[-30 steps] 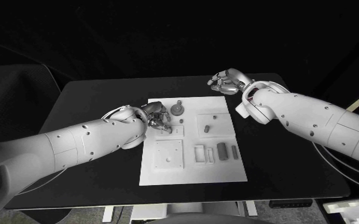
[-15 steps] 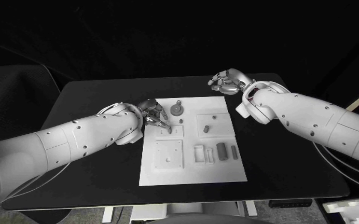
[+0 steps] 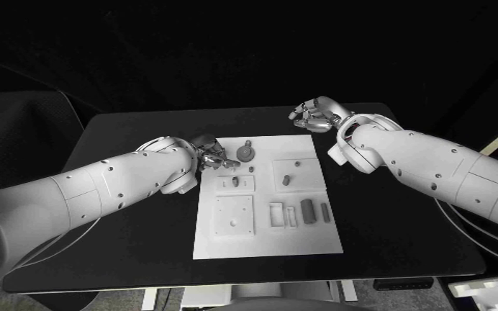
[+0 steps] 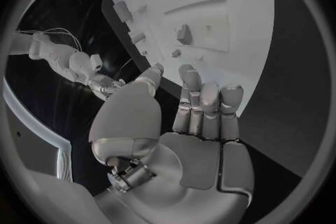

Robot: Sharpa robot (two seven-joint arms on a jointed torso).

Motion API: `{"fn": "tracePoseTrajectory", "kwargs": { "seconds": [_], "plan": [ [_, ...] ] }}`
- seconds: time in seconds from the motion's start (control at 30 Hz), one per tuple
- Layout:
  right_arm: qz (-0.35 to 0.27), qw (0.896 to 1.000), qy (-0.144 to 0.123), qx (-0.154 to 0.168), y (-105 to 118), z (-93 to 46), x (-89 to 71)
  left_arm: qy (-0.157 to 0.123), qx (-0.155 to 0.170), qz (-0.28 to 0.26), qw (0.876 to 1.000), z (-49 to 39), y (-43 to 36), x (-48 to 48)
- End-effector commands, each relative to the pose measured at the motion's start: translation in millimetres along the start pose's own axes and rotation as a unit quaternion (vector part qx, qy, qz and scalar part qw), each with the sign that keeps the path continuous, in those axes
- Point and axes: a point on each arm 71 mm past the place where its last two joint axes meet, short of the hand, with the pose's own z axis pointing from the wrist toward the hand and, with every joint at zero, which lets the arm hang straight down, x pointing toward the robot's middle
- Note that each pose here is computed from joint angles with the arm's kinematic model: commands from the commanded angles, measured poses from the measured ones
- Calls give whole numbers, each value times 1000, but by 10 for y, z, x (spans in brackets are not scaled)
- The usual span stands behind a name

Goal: Assemble the parts on the task board

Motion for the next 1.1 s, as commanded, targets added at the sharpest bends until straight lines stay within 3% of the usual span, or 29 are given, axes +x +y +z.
{"fn": "tracePoseTrajectory", "kwargs": {
  "seconds": [0.03, 0.17, 0.37, 0.67, 0.83, 1.0, 1.1],
  "plan": [
    [0, 1000, 7, -1, 9, 6, 16, 26, -30, 40, 998, 13, -38, -13],
    [0, 1000, 7, 0, 8, 9, 18, 30, -45, 66, 996, 36, -122, -84],
    [0, 1000, 9, 1, 11, 22, 30, 60, -74, 105, 990, 109, -276, -161],
    [1, 1000, 12, 0, 30, 47, 63, 139, -96, 139, 976, 210, -350, -103],
    [2, 1000, 14, 0, 40, 54, 75, 172, -105, 85, 976, 259, -362, -118],
    [2, 1000, 14, 0, 42, 58, 80, 187, -108, 61, 975, 279, -403, -108],
    [2, 1000, 14, 0, 43, 62, 84, 181, -110, 48, 976, 301, -389, -101]
  ]
}}
